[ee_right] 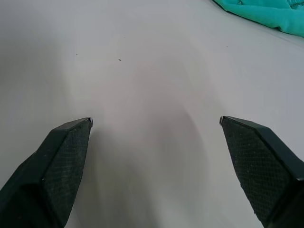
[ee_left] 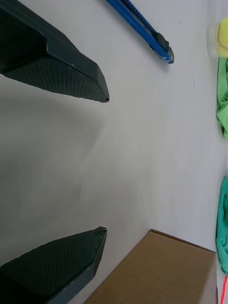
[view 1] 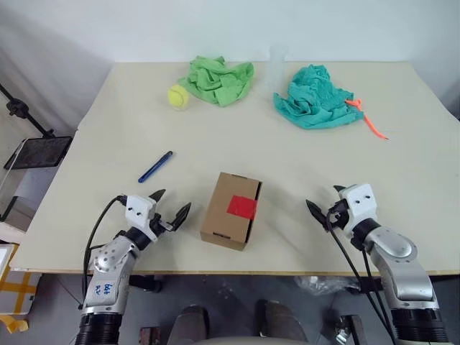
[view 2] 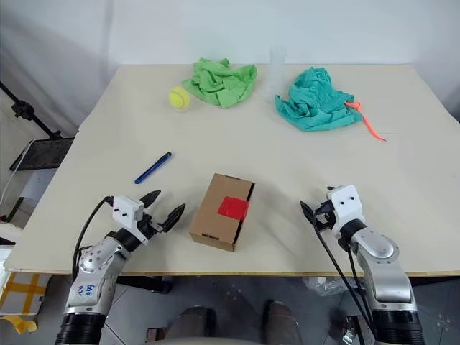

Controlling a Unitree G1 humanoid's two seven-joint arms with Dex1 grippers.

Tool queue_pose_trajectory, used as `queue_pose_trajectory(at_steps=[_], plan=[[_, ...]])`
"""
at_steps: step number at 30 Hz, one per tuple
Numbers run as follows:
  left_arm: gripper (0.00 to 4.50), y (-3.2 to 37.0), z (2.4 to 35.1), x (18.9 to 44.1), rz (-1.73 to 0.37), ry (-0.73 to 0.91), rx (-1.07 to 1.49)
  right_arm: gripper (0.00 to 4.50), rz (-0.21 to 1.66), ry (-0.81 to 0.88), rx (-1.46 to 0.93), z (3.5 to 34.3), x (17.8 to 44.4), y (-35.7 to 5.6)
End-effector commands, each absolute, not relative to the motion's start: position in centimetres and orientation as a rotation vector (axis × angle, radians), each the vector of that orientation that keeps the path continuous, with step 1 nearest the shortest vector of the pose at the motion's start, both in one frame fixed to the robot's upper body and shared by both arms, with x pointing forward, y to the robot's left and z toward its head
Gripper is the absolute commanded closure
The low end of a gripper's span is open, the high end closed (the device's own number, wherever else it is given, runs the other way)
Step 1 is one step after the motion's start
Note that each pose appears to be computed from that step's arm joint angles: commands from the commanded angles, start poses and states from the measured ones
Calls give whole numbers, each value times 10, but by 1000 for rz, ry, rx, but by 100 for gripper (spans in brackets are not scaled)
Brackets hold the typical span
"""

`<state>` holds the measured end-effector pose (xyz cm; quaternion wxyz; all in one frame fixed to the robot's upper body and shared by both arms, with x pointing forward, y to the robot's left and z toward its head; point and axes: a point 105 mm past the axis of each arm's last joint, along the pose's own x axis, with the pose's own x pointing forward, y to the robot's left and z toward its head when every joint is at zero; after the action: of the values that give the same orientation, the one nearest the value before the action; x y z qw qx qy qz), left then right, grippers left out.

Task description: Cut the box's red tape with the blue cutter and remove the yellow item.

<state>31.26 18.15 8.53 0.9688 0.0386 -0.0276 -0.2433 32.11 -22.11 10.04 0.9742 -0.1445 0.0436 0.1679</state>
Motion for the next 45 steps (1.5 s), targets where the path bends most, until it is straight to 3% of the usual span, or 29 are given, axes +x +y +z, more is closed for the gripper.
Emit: queue_pose_trajectory(at_steps=[1, 11, 14, 15, 19, 29, 45], plan=[[4, 174, 83, 313, -520, -50, 77, 0, 334, 44, -334, 114, 321, -222], [4, 163, 74, 324, -498, 37, 71, 0, 311, 112, -366, 116, 315, -217], [4, 151, 76, 324, -585, 29, 48, 0, 356, 92, -357, 123, 311, -209], [22, 151, 77, 326, -581, 27, 52, 0, 373, 112, -342, 122, 310, -207], [115, 143, 80, 335, -593, 38, 52, 86, 420, 114, -321, 131, 307, -196], [432, 120, 86, 331, -726, 41, 22, 441, 577, 179, -294, 132, 303, -161], [445, 91, 84, 297, -1016, 219, 10, 449, 813, 249, -211, 149, 344, -78]])
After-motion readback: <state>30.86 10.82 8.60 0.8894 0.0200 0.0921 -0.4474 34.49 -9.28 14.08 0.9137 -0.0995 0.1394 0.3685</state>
